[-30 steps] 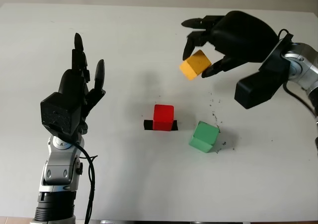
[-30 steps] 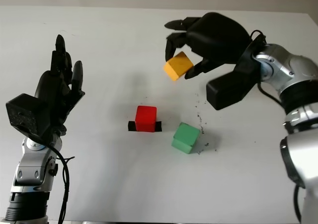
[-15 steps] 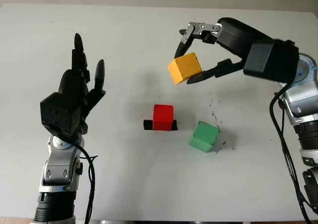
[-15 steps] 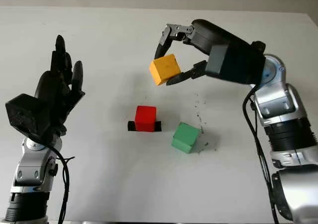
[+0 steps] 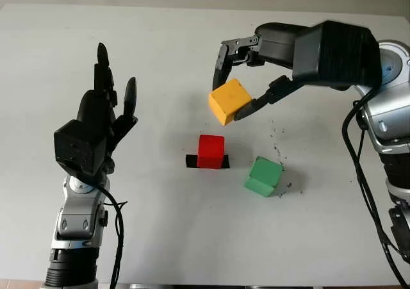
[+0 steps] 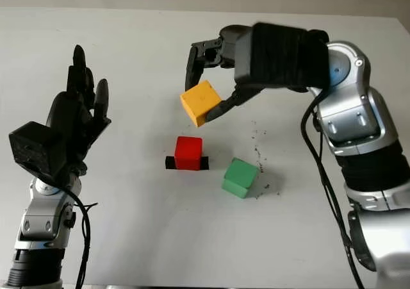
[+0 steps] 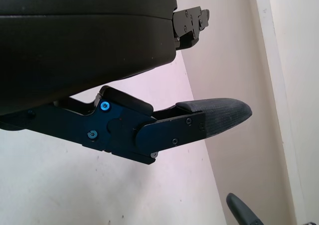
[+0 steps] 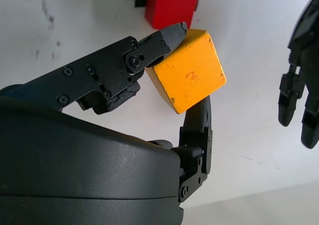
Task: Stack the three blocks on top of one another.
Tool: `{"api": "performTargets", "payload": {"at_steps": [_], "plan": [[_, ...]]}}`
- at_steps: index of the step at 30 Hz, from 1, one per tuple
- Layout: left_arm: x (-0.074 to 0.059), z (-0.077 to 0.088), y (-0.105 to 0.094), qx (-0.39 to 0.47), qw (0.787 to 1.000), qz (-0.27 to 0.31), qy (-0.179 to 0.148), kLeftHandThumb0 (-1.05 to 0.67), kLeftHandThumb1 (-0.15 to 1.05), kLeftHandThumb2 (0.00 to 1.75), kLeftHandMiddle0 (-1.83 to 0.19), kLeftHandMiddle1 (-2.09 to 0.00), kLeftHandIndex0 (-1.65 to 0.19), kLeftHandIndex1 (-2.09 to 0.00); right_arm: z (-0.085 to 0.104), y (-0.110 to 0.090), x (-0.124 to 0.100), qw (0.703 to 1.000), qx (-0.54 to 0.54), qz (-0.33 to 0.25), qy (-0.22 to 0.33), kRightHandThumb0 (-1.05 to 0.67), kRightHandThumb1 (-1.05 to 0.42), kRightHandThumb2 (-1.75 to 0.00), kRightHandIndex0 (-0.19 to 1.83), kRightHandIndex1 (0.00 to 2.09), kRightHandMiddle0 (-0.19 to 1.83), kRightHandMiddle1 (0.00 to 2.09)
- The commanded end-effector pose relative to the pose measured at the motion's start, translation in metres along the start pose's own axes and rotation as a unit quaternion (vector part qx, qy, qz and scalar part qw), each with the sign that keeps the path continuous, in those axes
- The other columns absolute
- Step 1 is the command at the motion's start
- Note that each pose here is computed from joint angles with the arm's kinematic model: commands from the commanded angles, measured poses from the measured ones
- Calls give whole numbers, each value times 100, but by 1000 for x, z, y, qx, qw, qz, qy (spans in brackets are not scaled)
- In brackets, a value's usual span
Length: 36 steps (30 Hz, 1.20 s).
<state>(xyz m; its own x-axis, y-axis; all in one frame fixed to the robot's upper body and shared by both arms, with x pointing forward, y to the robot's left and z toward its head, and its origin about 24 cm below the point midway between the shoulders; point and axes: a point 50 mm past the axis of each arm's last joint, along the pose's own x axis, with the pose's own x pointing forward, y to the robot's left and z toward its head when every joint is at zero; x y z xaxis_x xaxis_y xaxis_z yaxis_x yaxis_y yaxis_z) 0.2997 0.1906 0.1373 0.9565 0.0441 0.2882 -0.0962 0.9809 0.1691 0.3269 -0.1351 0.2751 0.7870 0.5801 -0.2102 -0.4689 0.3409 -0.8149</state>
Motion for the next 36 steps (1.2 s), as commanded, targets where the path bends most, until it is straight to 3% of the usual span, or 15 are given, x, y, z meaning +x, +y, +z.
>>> {"api": "performTargets", "payload": {"at_steps": [1,14,25,36], "plan": [[-1,4,-3,-5,1000,0,-10,-71,105,64,19,0,19,0,10,1,-2,1000,3,-8,-5,-39,-95,-6,27,5,26,163],[-4,5,-6,-12,1000,-4,-14,-70,105,66,19,0,19,0,-10,42,-1,983,179,-34,27,-45,-97,-5,24,4,23,167],[-6,6,-5,-12,1000,-2,-15,-70,105,65,19,0,19,0,-25,66,-14,970,233,-57,45,-44,-101,-6,16,2,17,166],[-3,7,-5,-12,1000,0,-15,-70,105,64,19,0,19,0,-32,77,-18,960,266,-63,59,-42,-101,-5,14,3,15,166]]}}
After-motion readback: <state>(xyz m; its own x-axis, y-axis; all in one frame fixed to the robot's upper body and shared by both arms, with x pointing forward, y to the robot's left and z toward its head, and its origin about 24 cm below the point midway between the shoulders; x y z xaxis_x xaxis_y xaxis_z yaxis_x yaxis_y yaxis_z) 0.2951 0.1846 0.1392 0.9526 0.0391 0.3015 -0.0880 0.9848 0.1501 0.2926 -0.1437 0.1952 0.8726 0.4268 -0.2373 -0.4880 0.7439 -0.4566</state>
